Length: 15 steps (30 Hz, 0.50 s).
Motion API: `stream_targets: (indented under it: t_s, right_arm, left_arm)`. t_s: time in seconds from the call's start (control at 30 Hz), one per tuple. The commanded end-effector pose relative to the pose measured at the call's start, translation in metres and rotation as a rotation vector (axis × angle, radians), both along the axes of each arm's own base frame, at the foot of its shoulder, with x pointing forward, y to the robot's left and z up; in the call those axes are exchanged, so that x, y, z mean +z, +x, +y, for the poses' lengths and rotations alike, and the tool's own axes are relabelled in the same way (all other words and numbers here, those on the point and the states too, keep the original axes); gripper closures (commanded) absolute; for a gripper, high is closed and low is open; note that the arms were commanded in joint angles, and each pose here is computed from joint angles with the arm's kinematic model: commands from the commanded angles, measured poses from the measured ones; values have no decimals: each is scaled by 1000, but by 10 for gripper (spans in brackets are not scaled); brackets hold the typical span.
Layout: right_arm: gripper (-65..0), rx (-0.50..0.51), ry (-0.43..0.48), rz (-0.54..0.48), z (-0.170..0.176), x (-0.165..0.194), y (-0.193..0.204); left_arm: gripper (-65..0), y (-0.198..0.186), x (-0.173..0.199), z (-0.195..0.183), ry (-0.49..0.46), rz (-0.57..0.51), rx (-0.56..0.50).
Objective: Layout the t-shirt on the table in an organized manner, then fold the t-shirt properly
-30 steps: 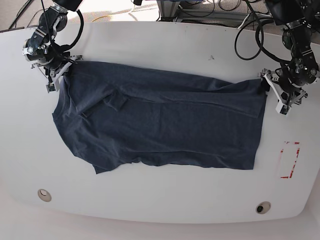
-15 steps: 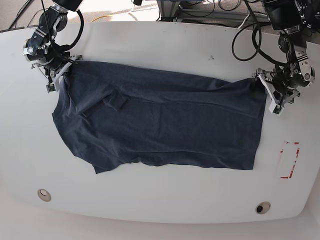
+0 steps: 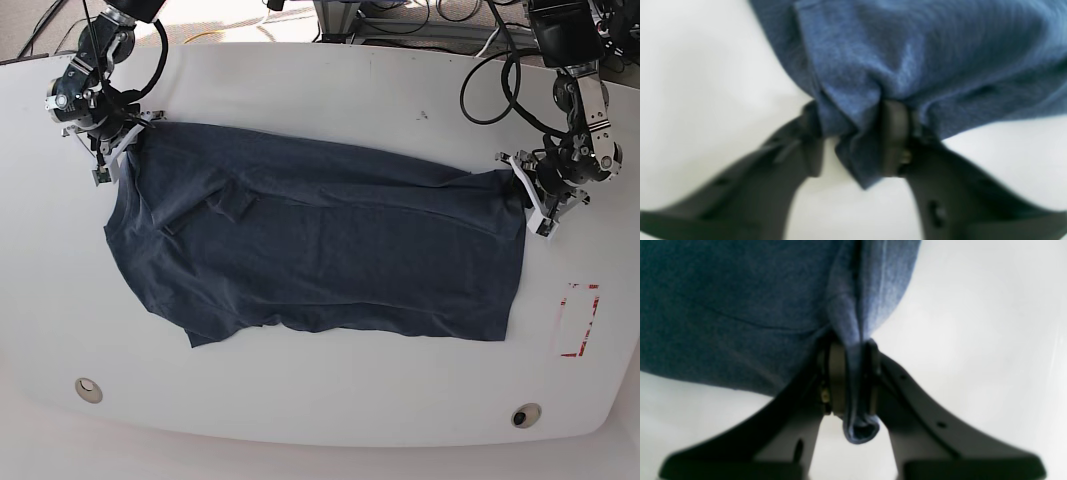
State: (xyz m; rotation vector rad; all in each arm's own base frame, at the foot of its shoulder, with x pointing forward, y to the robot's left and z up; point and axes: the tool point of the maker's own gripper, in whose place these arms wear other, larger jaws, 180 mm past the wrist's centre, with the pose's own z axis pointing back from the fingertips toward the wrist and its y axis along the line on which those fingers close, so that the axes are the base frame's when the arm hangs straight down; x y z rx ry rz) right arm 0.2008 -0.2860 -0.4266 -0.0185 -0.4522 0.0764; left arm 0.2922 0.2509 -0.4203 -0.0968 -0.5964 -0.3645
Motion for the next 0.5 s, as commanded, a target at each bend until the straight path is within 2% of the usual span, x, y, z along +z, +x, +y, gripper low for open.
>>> stream_targets:
  t_s: [0.0,0.13,0.47]
  right_arm:
    - [-84,-1,-32,39,-8,0,-6]
    - [-82,-1,-32,37,-8,0,-6]
    - [-82,8,-68,69,-21,1,-17]
  left_arm:
    - [-89,-7,-4,11,68,43,-5]
    - [0,-20,-11,14,91,72,-11]
    - [0,-46,5,15,167,56,-67]
